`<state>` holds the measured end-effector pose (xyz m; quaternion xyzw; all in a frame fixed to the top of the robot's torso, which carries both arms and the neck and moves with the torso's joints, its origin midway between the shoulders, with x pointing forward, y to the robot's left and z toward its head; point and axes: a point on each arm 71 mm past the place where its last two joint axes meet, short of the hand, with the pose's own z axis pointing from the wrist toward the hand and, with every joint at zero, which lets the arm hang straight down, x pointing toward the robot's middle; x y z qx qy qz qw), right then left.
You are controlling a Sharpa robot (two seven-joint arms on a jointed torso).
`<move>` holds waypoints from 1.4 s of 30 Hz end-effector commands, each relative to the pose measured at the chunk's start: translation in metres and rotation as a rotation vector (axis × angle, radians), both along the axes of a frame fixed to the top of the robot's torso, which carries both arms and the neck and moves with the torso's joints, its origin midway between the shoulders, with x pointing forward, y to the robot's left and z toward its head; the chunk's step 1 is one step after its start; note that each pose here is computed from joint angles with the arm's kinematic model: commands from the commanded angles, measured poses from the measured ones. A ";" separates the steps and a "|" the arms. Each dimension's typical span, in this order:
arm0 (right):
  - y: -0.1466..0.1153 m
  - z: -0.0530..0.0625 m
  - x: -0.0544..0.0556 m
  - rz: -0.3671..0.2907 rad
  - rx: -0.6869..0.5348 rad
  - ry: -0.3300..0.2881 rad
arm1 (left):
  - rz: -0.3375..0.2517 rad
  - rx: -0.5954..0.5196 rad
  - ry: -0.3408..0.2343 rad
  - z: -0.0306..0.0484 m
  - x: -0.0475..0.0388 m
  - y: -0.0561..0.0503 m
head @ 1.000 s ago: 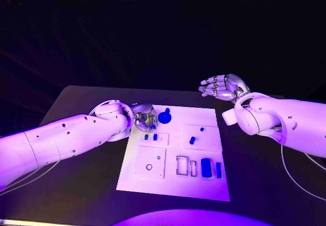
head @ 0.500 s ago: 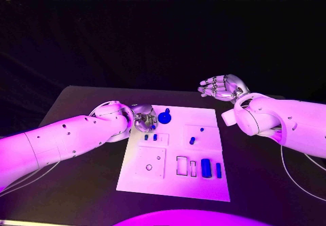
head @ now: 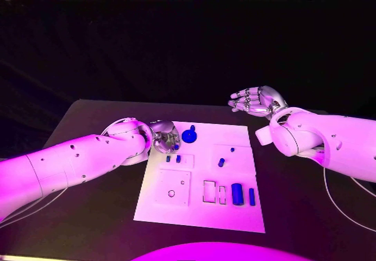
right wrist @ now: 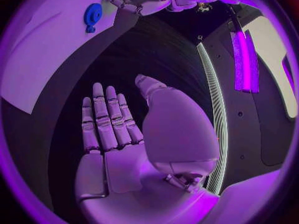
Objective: Assemble the parts on the task board
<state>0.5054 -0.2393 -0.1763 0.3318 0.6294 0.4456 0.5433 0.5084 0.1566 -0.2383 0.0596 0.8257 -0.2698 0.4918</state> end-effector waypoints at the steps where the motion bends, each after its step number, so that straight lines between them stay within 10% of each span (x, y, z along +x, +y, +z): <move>1: 0.001 0.000 0.000 0.019 -0.002 -0.005 | 0.004 0.005 0.017 -0.0013 -0.0004 0.000; 14: 0.000 -0.003 0.000 0.041 -0.023 0.029 | 0.033 0.015 0.017 -0.0024 0.0027 0.010; 27: 0.004 -0.010 -0.002 0.213 -0.245 0.061 | 0.128 -0.026 -0.011 0.0025 0.0131 0.042; 38: 0.004 -0.016 -0.013 0.360 -0.657 -0.024 | 0.242 -0.527 0.033 0.0328 0.0059 0.077; 42: 0.003 -0.020 -0.019 0.369 -0.780 -0.075 | 0.271 -0.789 0.139 0.0412 -0.0032 0.082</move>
